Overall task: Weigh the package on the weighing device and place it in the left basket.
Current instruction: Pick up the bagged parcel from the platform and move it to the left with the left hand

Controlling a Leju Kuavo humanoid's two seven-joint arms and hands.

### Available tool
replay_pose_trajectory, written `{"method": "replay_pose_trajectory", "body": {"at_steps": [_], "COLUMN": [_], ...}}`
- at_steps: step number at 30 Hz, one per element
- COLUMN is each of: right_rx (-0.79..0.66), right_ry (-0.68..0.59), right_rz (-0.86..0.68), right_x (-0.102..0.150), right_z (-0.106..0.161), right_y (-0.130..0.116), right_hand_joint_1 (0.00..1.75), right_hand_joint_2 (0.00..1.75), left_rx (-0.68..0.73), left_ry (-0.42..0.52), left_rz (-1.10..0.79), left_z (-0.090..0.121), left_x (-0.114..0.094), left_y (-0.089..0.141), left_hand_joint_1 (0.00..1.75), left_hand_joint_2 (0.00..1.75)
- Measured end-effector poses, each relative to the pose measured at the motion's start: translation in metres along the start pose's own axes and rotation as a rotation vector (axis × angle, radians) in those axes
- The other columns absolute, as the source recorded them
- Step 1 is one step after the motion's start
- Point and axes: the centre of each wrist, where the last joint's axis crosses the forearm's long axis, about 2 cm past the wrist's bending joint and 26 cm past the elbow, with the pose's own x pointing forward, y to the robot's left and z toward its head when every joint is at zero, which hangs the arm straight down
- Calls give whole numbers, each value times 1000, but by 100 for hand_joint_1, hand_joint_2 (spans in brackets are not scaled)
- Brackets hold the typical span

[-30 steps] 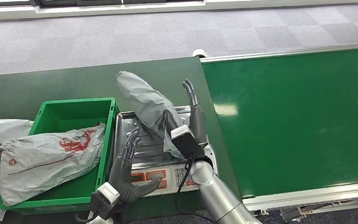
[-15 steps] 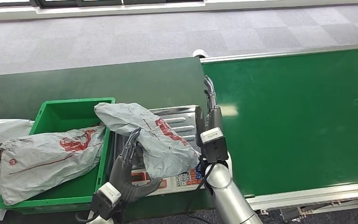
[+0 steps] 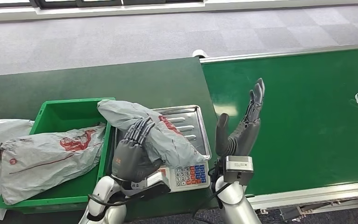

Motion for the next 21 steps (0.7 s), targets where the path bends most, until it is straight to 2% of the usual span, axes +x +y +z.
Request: {"method": "replay_pose_trajectory", "body": {"at_steps": [2, 4, 6, 10, 15, 21], "right_rx": [-7, -9, -9, -3, 4, 9], "right_ry": [4, 8, 10, 16, 32, 36], "right_rz": [-14, -25, -32, -44, -43, -41], "right_x": [2, 3, 3, 4, 4, 3], "right_z": [0, 0, 1, 3, 9, 11], "right_y": [1, 1, 1, 1, -3, -6], "right_hand_joint_1": [0, 0, 0, 0, 0, 0], "right_hand_joint_2": [175, 175, 175, 175, 175, 175], "left_rx": [-66, -103, -122, -161, -202, -199], "left_ry": [9, 17, 28, 66, 26, 77], "left_rz": [-216, -324, -350, -415, -480, -375], "left_z": [-12, -20, -24, -30, -26, -27], "left_x": [0, 0, -1, 1, -1, -7], "left_y": [-4, -10, -14, -23, -34, -34], "left_hand_joint_1": [0, 83, 170, 175, 175, 175], "left_hand_joint_2": [175, 175, 175, 175, 175, 175]}}
